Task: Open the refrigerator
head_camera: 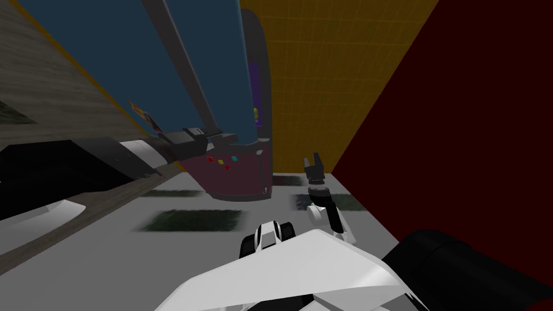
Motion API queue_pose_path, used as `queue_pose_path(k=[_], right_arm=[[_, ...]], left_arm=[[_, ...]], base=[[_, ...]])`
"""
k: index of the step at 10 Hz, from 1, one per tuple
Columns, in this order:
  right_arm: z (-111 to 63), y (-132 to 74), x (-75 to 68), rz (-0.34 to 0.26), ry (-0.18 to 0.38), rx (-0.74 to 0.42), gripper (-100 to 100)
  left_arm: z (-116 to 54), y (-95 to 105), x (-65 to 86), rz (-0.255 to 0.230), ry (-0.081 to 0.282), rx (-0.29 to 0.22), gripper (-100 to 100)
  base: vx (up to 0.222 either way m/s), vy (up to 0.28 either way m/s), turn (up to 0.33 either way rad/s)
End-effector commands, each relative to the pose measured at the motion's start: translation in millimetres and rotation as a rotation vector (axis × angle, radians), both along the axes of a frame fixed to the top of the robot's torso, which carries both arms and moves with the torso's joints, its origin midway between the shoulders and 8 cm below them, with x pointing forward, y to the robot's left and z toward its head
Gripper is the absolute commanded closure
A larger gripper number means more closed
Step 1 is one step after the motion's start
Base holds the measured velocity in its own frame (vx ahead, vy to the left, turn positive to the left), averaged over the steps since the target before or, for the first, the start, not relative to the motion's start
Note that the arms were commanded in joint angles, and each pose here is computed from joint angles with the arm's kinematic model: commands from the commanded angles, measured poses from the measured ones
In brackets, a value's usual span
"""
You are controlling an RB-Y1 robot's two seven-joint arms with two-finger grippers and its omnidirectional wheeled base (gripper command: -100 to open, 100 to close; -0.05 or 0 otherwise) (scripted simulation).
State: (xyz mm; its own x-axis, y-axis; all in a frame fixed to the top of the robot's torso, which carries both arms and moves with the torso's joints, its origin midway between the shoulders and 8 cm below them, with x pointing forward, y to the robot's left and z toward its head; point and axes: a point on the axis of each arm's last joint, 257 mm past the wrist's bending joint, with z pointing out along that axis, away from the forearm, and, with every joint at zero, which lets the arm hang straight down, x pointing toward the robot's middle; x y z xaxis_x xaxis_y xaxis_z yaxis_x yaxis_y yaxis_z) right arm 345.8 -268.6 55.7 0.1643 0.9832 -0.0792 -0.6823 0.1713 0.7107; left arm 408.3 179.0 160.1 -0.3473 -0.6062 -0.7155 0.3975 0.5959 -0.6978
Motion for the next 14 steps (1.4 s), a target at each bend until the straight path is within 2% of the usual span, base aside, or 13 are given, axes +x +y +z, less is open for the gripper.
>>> queue_pose_path(k=[1, 2, 4, 7, 8, 9, 11, 14], right_arm=[[0.0, 0, 0.1, 0.000, 0.000, 0.000, 0], [-0.1, 0, 0.1, 0.000, 0.000, 0.000, 0], [0.0, 0, 0.0, 0.000, 0.000, 0.000, 0], [0.0, 0, 0.0, 0.000, 0.000, 0.000, 0], [0.0, 0, 0.0, 0.000, 0.000, 0.001, 0], [0.1, 0, 0.0, 0.000, 0.000, 0.000, 0], [0.0, 0, 0.0, 0.000, 0.000, 0.000, 0], [0.0, 0, 0.1, 0.000, 0.000, 0.000, 0]], left_arm=[[5.0, -21.1, -10.1, -0.044, -0.006, 0.013, 100], [5.0, -21.1, -10.1, -0.044, -0.006, 0.013, 100], [0.2, -47.2, -26.8, -0.107, 0.008, 0.037, 100], [-4.2, -44.9, -25.3, -0.103, 0.017, 0.040, 100], [-6.1, -49.8, -29.5, -0.126, 0.022, 0.039, 100], [-6.1, -49.8, -29.5, -0.126, 0.022, 0.039, 100], [-7.4, -60.2, -39.4, -0.176, 0.025, 0.039, 100], [-8.1, -65.3, -44.5, -0.202, 0.026, 0.039, 100]], base=[[-0.128, 0.180, 0.075], [-0.104, 0.139, 0.055], [-0.140, 0.212, 0.087], [-0.049, 0.102, 0.010], [-0.071, 0.146, -0.075], [-0.054, 0.214, -0.087], [-0.099, 0.269, -0.129], [-0.111, 0.271, -0.066]])
